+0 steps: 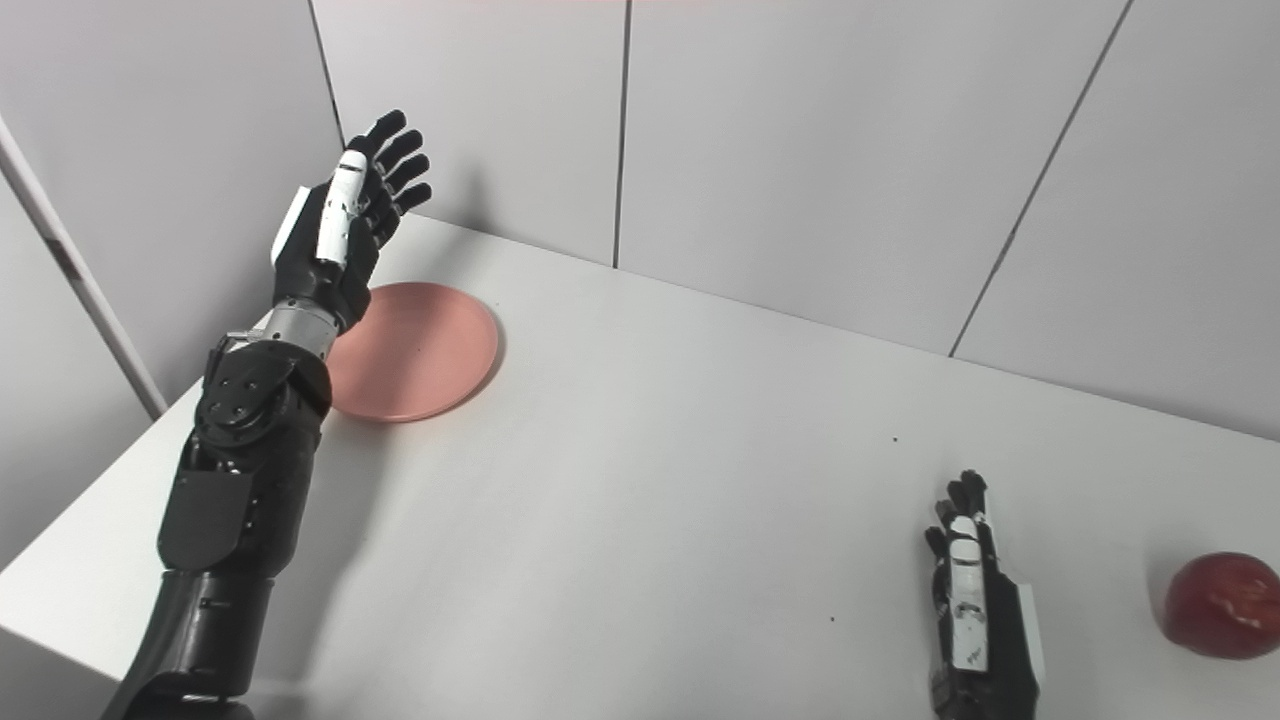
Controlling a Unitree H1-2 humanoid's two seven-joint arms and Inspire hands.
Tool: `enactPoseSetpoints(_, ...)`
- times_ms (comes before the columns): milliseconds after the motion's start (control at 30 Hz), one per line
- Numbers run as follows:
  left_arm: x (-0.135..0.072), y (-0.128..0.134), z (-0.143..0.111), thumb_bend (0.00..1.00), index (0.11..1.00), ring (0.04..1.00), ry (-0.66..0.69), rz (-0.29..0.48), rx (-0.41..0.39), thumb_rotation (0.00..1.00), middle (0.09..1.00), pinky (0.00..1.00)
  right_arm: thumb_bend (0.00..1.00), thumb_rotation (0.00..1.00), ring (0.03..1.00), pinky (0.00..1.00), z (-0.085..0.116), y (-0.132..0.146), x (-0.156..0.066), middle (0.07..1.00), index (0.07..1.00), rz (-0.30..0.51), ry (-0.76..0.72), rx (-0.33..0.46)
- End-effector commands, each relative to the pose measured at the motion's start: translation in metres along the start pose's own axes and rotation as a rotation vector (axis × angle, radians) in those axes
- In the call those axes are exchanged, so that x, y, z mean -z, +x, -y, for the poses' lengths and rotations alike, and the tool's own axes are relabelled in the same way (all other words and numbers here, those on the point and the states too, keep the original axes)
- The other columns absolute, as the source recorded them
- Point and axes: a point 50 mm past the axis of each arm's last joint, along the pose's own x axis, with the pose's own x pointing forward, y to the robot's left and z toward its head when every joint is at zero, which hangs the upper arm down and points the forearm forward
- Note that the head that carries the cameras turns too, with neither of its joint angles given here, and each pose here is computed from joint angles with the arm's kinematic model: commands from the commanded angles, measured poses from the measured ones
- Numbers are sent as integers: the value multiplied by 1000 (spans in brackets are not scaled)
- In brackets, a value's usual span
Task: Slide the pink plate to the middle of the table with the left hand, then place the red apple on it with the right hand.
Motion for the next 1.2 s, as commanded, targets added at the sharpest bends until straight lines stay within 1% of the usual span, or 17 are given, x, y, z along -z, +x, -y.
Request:
enactPoseSetpoints(0, -31, 17, -7, 324, 887, 912, 27, 107, -9, 1000, 912, 892, 111, 1000, 1000, 1000, 1, 1, -7, 1000, 1000, 35, 17, -5)
enactPoseSetpoints(233, -29, 23, -27, 326, 891, 917, 71, 92, -31, 1000, 912, 904, 100, 1000, 1000, 1000, 3, 0, -9, 1000, 1000, 33, -1, -10)
enactPoseSetpoints(400, -24, 29, -40, 322, 888, 911, 76, 64, -46, 1000, 909, 900, 103, 1000, 1000, 1000, 4, 1, -8, 1000, 1000, 37, 3, -17)
enactPoseSetpoints(567, -16, 32, -54, 333, 895, 919, 101, 43, -53, 1000, 924, 901, 117, 1000, 1000, 1000, 4, 0, -8, 1000, 1000, 22, -6, -14)
enactPoseSetpoints(833, -6, 35, -65, 316, 892, 924, 81, 4, -69, 1000, 921, 914, 122, 1000, 1000, 1000, 4, 1, -8, 1000, 1000, 24, -22, -4)
enactPoseSetpoints(1167, 2, 33, -78, 315, 886, 921, 104, -24, -104, 1000, 912, 906, 105, 1000, 1000, 1000, 7, 0, -10, 1000, 1000, 32, -24, -4)
